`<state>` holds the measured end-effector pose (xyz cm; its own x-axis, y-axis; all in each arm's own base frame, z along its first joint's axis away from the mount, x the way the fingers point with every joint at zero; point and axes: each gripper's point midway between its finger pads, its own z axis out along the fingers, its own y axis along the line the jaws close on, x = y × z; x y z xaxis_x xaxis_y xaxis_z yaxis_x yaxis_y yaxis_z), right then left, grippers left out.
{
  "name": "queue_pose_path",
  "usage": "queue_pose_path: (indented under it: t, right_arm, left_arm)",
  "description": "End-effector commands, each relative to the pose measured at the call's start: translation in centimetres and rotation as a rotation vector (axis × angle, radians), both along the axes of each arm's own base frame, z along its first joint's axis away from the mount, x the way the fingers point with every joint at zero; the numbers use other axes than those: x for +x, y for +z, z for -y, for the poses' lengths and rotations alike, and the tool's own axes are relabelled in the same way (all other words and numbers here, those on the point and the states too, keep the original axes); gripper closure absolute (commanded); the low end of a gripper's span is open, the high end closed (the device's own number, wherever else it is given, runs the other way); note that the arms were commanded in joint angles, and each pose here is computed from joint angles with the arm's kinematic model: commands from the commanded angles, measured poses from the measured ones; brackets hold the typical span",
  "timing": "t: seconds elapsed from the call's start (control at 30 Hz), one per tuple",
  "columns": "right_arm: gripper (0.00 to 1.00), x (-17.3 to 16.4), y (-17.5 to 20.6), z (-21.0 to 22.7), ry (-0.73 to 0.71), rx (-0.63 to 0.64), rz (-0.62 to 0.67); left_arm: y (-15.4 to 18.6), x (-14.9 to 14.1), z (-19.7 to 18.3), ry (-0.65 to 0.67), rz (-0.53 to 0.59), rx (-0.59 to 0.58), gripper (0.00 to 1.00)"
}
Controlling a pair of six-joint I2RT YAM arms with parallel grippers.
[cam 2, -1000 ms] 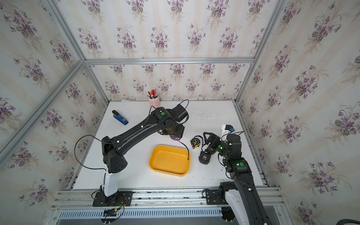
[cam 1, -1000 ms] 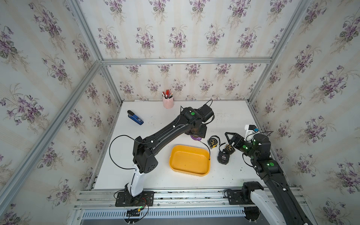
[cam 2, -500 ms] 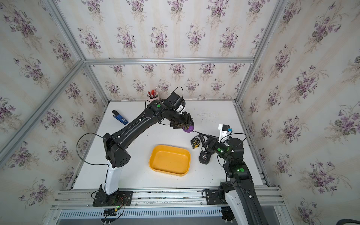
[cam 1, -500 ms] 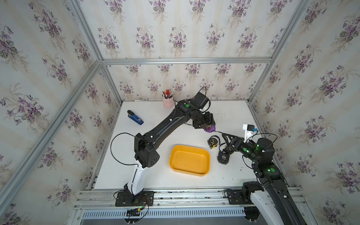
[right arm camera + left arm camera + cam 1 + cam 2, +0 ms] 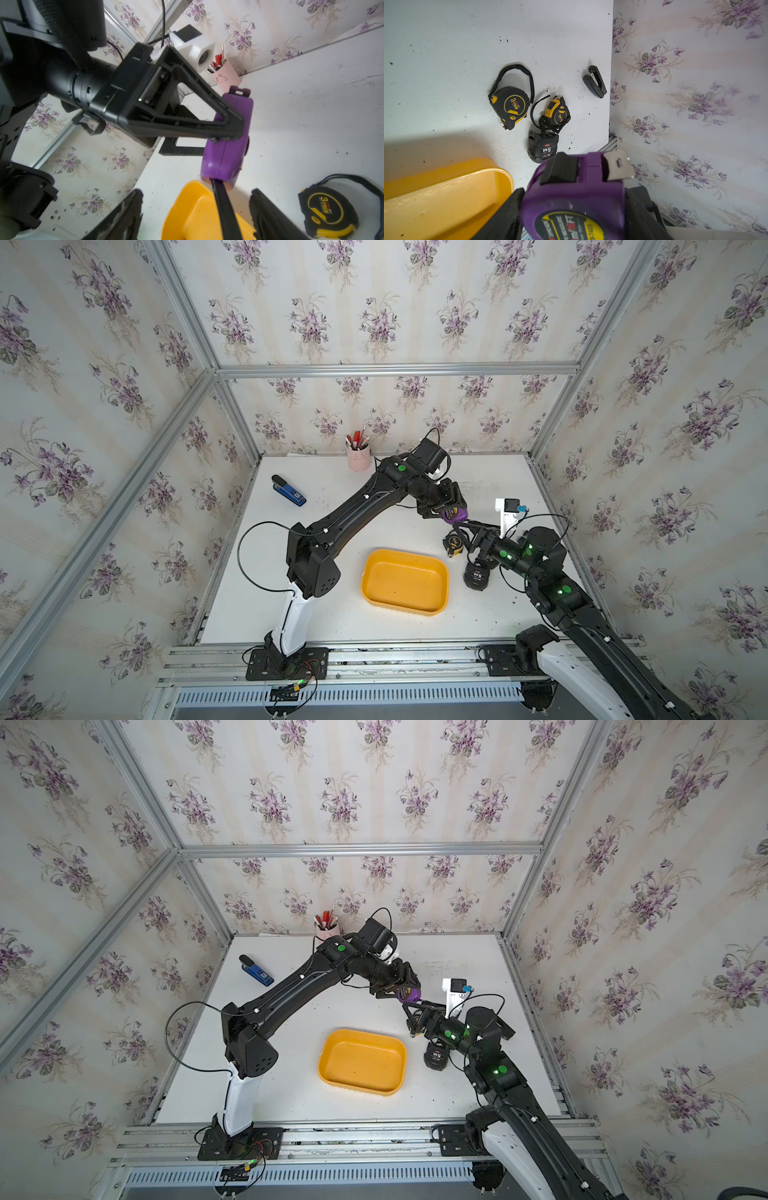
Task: Take the tape measure out of the storage box
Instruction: Place the tape measure at the center of the board.
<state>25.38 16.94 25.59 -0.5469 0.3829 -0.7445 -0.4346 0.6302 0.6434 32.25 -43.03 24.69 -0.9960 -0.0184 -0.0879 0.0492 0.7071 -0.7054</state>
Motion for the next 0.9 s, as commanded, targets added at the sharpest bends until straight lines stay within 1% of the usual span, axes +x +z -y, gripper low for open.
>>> queue_pose_path:
  t: [0.0, 0.13, 0.33, 0.5, 0.6, 0.63, 0.67, 0.7, 0.73, 0.77, 0.83, 0.87]
  right_arm:
    - [0.19, 1.3, 1.0, 0.7, -0.073, 0.000, 0.054]
    - [0.21, 2.1, 1.0, 1.1, -0.114, -0.002, 0.060]
    - [0.28, 3.0, 0.3, 0.3, -0.099, 0.003, 0.037]
    - [0.46, 3.5, -0.1, 0.0, -0.102, -0.006, 0.023]
    - [0.60, 3.6, -0.3, -0.2, -0.096, -0.002, 0.014]
    - [0.65, 3.6, -0.3, -0.2, -0.096, -0.003, 0.013]
    - [0.70, 3.6, -0.3, -0.1, -0.102, -0.006, 0.008]
    - [0.72, 3.6, -0.5, 0.0, -0.107, -0.009, 0.001]
    - [0.74, 3.5, -0.7, 0.2, -0.116, -0.017, -0.008]
    - [0.75, 3.4, -0.8, 0.5, -0.128, -0.025, -0.017]
    - [0.76, 3.0, -1.3, 1.1, -0.151, -0.042, -0.038]
    - [0.76, 2.7, -1.6, 1.6, -0.167, -0.056, -0.058]
  left_arm:
    - [1.7, 0.0, 0.8, -0.008, 0.021, -0.065, 0.87]
    - [2.2, -0.2, 0.5, -0.008, 0.032, -0.065, 0.87]
    - [2.1, -0.4, 0.5, -0.006, 0.032, -0.067, 0.87]
    - [2.1, -0.4, 0.6, -0.009, 0.035, -0.078, 0.87]
    - [2.3, -0.4, 0.7, -0.013, 0.043, -0.084, 0.86]
    - [2.2, -0.3, 0.6, -0.014, 0.045, -0.084, 0.81]
    - [2.3, -0.1, 0.5, -0.014, 0.051, -0.085, 0.70]
    - [2.3, 0.0, 0.2, -0.012, 0.055, -0.082, 0.59]
    - [2.4, 0.3, -0.1, -0.007, 0.068, -0.079, 0.47]
    - [2.7, 0.5, -0.5, -0.001, 0.091, -0.082, 0.28]
    - [3.4, 1.0, -0.9, 0.004, 0.141, -0.098, 0.03]
    - [3.9, 1.3, -0.8, -0.008, 0.166, -0.123, 0.00]
